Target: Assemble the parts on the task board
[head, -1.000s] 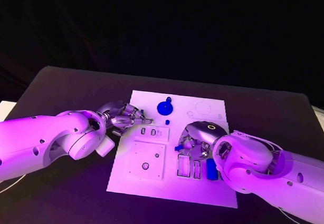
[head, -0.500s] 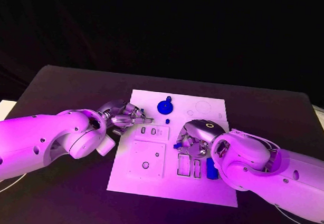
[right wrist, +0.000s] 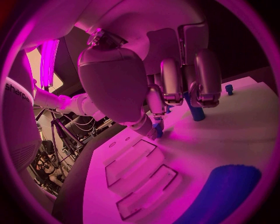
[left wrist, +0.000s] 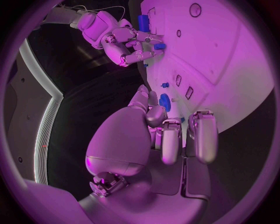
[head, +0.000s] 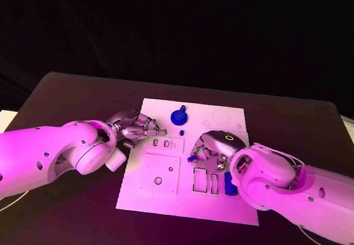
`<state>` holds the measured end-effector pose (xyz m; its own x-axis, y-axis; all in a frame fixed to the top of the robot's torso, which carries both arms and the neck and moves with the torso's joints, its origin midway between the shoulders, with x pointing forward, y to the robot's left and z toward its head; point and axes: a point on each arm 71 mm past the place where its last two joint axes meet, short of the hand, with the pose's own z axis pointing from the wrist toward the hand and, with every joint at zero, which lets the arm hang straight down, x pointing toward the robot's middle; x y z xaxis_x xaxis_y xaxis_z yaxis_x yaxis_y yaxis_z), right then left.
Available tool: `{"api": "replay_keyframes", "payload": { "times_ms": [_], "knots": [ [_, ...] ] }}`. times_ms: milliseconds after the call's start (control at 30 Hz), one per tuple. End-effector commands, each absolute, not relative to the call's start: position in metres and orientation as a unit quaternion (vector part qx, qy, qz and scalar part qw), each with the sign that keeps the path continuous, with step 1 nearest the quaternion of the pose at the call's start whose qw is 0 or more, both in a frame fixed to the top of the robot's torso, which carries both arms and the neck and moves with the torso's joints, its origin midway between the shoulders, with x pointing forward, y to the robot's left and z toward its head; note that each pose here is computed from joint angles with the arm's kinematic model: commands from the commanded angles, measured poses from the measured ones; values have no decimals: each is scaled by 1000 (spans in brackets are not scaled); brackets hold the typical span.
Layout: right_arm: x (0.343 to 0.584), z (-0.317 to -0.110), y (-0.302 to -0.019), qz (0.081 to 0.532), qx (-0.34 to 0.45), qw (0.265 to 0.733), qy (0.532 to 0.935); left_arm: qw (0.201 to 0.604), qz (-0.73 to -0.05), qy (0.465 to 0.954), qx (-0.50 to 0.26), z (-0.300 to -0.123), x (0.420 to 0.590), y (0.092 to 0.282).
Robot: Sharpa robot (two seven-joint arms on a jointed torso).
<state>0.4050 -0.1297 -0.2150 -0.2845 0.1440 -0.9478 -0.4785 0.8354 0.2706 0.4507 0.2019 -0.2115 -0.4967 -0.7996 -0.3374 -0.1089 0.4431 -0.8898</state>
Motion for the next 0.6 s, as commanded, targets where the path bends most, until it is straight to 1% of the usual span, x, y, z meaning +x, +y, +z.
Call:
{"api": "replay_keyframes", "payload": {
  "times_ms": [33, 267, 600],
  "knots": [
    [403, -207, -126, 298, -96, 610, 728, 392, -444, 750, -295, -210, 449, 197],
    [399, -196, -124, 312, -78, 624, 713, 388, -450, 750, -291, -209, 447, 189],
    [399, -190, -115, 313, -80, 622, 713, 381, -448, 753, -295, -210, 446, 180]
  ]
}}
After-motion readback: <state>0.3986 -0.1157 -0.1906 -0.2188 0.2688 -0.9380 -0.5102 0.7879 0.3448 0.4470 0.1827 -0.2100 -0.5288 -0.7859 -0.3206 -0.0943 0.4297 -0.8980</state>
